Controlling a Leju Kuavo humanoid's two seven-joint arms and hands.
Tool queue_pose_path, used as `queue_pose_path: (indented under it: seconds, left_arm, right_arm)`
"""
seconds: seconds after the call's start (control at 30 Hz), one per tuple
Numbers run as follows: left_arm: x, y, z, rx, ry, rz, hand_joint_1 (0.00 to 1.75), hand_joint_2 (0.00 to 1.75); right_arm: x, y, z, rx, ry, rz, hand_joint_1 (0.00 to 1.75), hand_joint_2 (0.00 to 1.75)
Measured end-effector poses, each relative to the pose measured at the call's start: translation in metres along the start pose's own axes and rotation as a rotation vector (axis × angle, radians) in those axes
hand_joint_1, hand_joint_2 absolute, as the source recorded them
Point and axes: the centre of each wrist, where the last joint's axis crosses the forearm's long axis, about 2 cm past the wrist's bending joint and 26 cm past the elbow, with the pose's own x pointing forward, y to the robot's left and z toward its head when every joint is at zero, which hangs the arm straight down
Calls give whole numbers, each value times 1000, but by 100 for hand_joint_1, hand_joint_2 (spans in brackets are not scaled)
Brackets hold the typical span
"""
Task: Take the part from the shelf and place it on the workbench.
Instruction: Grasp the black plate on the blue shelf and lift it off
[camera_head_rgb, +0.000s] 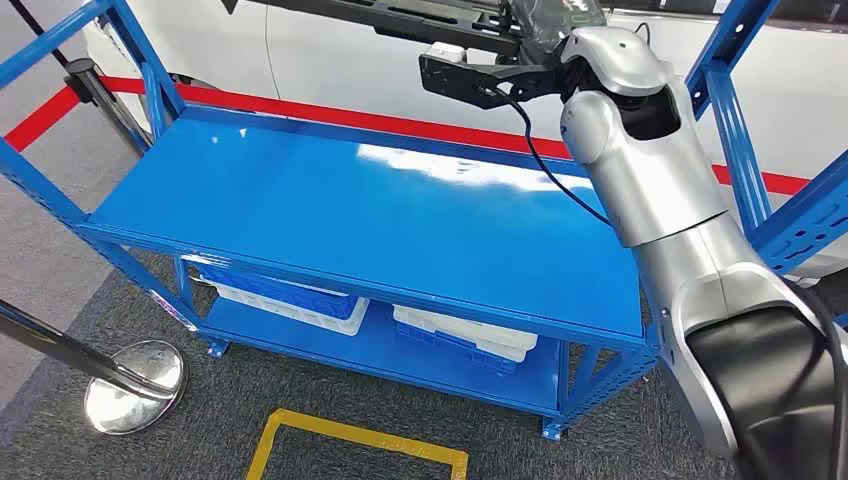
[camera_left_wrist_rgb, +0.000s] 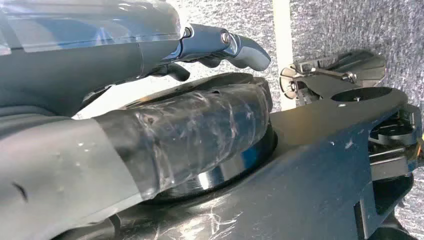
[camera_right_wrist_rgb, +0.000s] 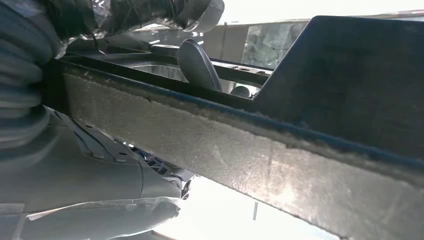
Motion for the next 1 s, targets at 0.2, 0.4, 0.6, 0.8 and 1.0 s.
queue_pose_path:
  seconds: [0.2,0.4,0.6,0.8,1.0]
  left_arm:
    - [0,1,0,2,-1,1,0,0]
    - [0,1,0,8,-2,2,0,0]
    - [0,1,0,13,0,1,0,0]
    - [0,1,0,18,-2,-2,0,0]
    - [0,3,-1,23,-2,-3,0,0]
  right_arm:
    - [-10,-2,3,0,5,7,175,175]
    - [-18,0,7,-7,16,11,175,175]
    - [-19,6,12,-19,14,14,175,175]
    - [-23,9,15,-13,14,20,175,175]
    - [-23,12,16,-8,8,20,175,175]
